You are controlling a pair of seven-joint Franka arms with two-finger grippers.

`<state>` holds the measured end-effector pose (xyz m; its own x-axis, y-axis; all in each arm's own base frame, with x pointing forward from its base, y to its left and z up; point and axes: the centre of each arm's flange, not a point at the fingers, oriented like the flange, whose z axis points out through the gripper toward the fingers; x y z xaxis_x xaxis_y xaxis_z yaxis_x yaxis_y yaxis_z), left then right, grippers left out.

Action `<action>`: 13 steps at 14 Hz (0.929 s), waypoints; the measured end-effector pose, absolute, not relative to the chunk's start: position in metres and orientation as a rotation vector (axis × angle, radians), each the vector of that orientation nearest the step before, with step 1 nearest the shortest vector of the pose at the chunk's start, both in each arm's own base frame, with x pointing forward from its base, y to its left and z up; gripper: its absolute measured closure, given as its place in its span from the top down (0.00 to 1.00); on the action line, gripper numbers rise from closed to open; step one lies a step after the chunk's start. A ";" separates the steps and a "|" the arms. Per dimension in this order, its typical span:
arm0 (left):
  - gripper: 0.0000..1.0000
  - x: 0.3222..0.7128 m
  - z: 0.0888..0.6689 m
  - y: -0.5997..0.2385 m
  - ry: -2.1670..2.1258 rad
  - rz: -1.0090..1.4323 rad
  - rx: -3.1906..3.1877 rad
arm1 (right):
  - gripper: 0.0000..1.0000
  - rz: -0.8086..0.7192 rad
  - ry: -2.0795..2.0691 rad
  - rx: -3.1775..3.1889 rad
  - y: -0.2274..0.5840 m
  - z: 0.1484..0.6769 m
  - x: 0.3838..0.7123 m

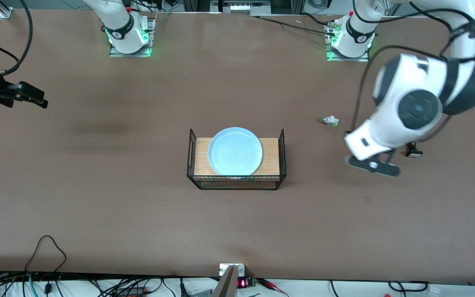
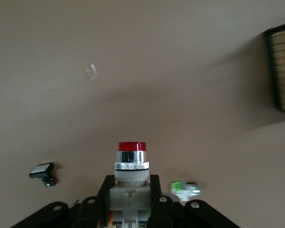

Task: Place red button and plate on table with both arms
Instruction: 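Lift the red button with the left gripper while the right gripper reaches the plate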

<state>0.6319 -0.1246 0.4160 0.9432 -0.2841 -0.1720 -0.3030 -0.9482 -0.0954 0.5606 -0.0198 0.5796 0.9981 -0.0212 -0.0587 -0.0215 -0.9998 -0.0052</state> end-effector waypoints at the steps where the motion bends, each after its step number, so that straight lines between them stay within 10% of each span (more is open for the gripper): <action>1: 0.34 0.629 0.395 -0.102 0.455 0.238 -2.972 | 1.00 0.095 0.033 -3.134 -0.020 0.578 0.561; 8: 0.34 0.593 0.232 0.000 0.458 0.275 -2.956 | 1.00 0.112 0.156 -3.104 0.001 0.574 0.564; 13: 0.41 0.591 0.178 0.008 0.462 0.291 -2.931 | 1.00 0.173 0.683 -2.948 0.169 0.572 0.545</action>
<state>0.5910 0.0076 0.1779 0.9334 -0.2870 -0.2152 -0.3181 -0.9396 -0.1266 0.5452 0.1695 0.5721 0.8922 -0.4308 -0.1355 -0.4434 -0.8926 -0.0814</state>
